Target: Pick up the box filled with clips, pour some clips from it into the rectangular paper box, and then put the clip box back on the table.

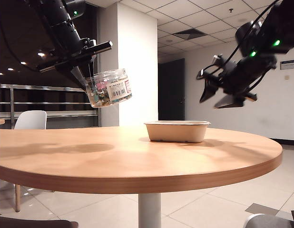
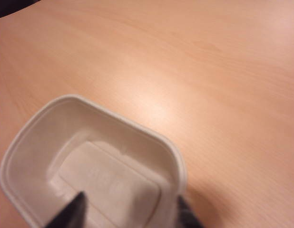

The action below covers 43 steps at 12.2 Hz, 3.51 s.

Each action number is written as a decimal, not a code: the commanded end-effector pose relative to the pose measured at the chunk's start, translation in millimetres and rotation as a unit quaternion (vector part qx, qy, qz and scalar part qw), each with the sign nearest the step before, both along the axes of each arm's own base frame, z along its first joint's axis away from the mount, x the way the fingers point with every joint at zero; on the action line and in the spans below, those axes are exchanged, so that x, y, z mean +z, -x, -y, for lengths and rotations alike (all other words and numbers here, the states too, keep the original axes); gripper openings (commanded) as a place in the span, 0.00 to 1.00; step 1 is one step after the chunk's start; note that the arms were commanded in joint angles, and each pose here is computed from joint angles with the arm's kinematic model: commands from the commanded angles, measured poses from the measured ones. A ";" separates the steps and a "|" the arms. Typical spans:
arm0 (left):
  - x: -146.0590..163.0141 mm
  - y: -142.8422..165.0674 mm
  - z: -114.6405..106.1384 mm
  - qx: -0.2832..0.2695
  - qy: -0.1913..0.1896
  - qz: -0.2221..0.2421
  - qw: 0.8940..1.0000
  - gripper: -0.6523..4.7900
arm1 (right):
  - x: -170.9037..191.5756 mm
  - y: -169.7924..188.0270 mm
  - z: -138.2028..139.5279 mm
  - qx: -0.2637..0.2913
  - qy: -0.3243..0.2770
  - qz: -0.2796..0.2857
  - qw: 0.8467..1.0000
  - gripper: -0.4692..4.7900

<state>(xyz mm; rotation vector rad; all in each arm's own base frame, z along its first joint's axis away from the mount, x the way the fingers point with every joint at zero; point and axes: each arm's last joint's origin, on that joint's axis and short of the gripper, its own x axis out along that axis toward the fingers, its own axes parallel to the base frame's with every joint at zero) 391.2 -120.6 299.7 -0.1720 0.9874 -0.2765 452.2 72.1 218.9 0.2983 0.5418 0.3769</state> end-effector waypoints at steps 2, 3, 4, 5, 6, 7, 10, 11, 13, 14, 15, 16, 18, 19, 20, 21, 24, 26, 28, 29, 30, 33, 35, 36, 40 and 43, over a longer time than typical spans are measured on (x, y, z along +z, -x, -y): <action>5.7 1.0 0.8 -0.005 0.008 0.008 1.000 0.11 | -44.4 -12.9 -12.9 0.006 -0.007 -0.029 1.000 0.56; 5.7 1.0 0.8 -0.005 0.008 0.008 1.000 0.11 | -47.6 -13.3 -13.4 0.006 -0.006 -0.034 0.999 0.54; 6.1 0.8 0.8 -0.005 0.009 0.009 1.000 0.11 | -55.1 -14.2 -16.0 0.010 -0.006 -0.043 0.999 0.50; 6.4 0.8 0.8 -0.005 0.009 0.010 1.000 0.11 | -58.2 -14.0 -18.3 0.011 -0.004 -0.048 0.999 0.40; 6.4 0.7 0.9 -0.005 0.009 0.010 1.000 0.11 | -58.3 -13.6 -20.3 0.010 -0.002 -0.048 0.999 0.27; 6.4 0.7 0.9 -0.005 0.009 0.010 1.000 0.11 | -56.3 -11.6 -20.9 0.021 -0.007 -0.056 0.998 0.08; 6.7 0.8 0.8 -0.005 0.009 0.011 1.000 0.11 | -45.1 -6.8 -21.5 0.044 -0.019 -0.063 0.997 0.08; 6.9 0.8 0.9 -0.005 0.009 0.011 1.000 0.11 | -34.0 -2.4 -21.1 0.050 -0.022 -0.066 0.996 0.08; 9.5 1.0 0.8 -0.005 0.012 0.019 1.000 0.11 | -0.8 14.5 -19.0 0.055 -0.023 -0.083 0.995 0.07; 11.9 1.5 0.7 -0.005 0.013 0.024 1.000 0.11 | 26.3 37.0 -26.9 0.062 -0.012 -0.109 0.992 0.07; 13.0 2.0 0.5 -0.005 0.014 0.026 1.000 0.11 | 33.1 45.5 -34.5 0.066 -0.005 -0.119 0.991 0.07; 14.0 2.5 0.4 -0.006 0.015 0.027 1.000 0.11 | 34.7 48.9 -38.8 0.069 -0.001 -0.124 0.990 0.07; 17.6 4.3 -0.1 -0.007 0.017 0.031 0.999 0.11 | 33.4 59.4 -57.3 0.085 0.013 -0.148 0.985 0.07; 19.4 5.5 -0.5 -0.006 0.017 0.033 0.999 0.11 | 30.3 64.5 -67.4 0.087 0.027 -0.161 0.983 0.07; 20.0 5.6 -0.5 -0.006 0.018 0.034 0.999 0.11 | 28.8 67.2 -72.1 0.083 0.039 -0.166 0.982 0.07; 21.9 6.5 -0.8 -0.006 0.018 0.037 0.999 0.11 | 27.4 70.4 -77.8 0.070 0.059 -0.169 0.981 0.07; 24.7 6.7 -0.8 -0.007 0.019 0.040 0.999 0.11 | 25.8 72.4 -79.5 0.059 0.073 -0.175 0.980 0.07; 26.4 6.5 -0.7 -0.007 0.020 0.043 0.999 0.11 | 21.8 72.6 -78.1 0.045 0.087 -0.186 0.978 0.07; 26.9 7.0 -0.9 -0.007 0.020 0.043 0.999 0.11 | 15.9 71.0 -77.6 0.036 0.093 -0.196 0.976 0.07; 27.2 7.1 -0.9 -0.007 0.020 0.043 0.999 0.11 | 10.7 69.1 -78.0 0.035 0.094 -0.202 0.974 0.07; 27.2 7.1 -0.9 -0.007 0.021 0.044 0.999 0.11 | 7.3 68.3 -78.4 0.034 0.095 -0.207 0.973 0.07; 27.3 7.2 -0.5 -0.011 0.026 0.042 0.999 0.11 | -8.2 64.5 -79.7 0.018 0.088 -0.236 0.968 0.07; 27.2 7.3 -0.5 -0.012 0.026 0.042 0.999 0.11 | -10.5 63.7 -80.0 0.018 0.088 -0.238 0.967 0.22; 27.0 7.3 -0.5 -0.011 0.025 0.041 0.999 0.11 | -10.0 63.5 -80.4 0.026 0.081 -0.237 0.968 0.46; 29.4 13.3 26.0 -0.039 -0.015 0.079 0.996 0.11 | 31.0 68.9 -73.9 0.049 0.036 -0.172 0.983 0.65; 26.4 22.8 64.9 -0.066 -0.152 0.149 0.975 0.11 | 75.9 75.6 -55.2 0.035 0.007 -0.089 0.995 0.65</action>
